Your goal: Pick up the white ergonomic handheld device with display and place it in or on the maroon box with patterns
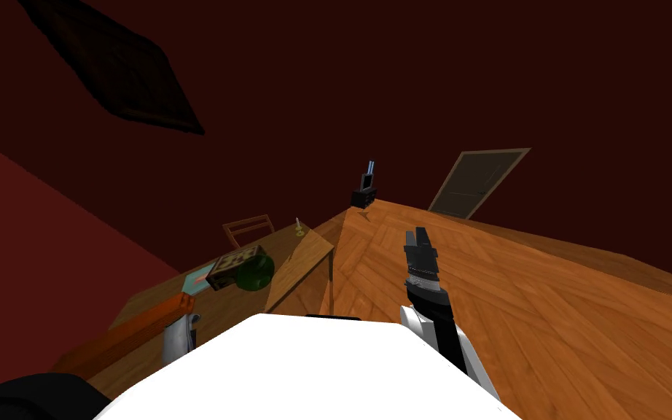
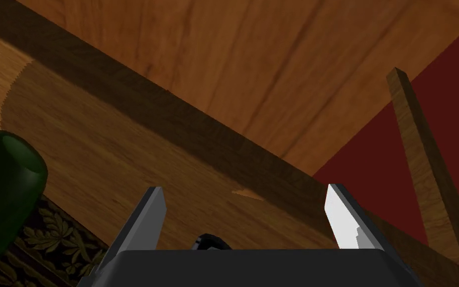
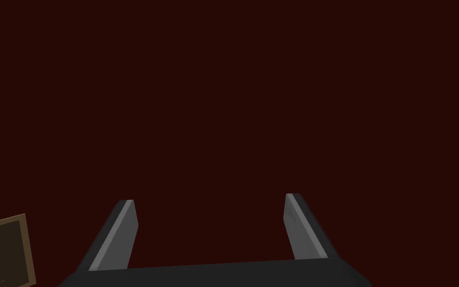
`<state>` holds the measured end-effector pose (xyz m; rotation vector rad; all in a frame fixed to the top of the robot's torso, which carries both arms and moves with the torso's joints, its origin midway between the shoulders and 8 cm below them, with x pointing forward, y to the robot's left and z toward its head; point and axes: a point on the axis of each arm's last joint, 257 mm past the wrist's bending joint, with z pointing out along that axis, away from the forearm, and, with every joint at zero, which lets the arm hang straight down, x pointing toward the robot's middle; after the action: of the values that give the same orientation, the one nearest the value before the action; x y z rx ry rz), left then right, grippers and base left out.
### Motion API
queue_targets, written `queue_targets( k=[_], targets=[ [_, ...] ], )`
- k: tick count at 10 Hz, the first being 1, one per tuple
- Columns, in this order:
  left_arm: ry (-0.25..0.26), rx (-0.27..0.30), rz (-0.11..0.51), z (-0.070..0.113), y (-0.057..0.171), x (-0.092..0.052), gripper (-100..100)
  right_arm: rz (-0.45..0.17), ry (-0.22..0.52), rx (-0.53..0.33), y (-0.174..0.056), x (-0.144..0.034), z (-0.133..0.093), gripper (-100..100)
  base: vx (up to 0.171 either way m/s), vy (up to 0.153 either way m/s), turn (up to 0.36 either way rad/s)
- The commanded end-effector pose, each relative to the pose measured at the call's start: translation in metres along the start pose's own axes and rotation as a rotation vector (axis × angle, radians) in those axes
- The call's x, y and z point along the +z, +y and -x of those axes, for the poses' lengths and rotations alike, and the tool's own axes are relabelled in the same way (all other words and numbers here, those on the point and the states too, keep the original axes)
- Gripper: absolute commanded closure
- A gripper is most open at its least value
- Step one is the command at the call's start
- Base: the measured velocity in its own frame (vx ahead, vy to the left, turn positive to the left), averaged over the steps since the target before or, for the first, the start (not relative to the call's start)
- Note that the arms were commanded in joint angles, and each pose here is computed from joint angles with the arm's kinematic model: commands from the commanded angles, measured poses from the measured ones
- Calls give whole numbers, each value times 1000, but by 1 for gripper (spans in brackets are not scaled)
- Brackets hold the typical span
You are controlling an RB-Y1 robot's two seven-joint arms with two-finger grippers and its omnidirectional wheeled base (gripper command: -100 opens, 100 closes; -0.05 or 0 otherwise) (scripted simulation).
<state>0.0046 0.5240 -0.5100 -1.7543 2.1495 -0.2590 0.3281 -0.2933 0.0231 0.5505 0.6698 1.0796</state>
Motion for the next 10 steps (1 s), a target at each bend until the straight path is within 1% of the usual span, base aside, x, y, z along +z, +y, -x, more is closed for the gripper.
queue_targets(
  k=[1,3,4,7,8,9,10],
  targets=[
    [-27,74,58,23,17,-8,-100,0,0,0,0,0,0,0,73,3,-214],
    [-57,157,118,54,33,-18,-100,0,0,0,0,0,0,0,68,0,-202],
    [-57,157,118,54,33,-18,-100,0,0,0,0,0,0,0,39,10,-53],
    [-97,257,193,96,49,-35,-100,0,0,0,0,0,0,0,40,11,-132],
    [-97,257,193,96,49,-35,-100,0,0,0,0,0,0,0,27,18,-33],
    [-119,303,230,118,55,-45,-100,0,0,0,0,0,0,0,32,10,-122],
    [-133,329,252,131,58,-51,-100,0,0,0,0,0,0,0,43,13,-166]
  ],
)
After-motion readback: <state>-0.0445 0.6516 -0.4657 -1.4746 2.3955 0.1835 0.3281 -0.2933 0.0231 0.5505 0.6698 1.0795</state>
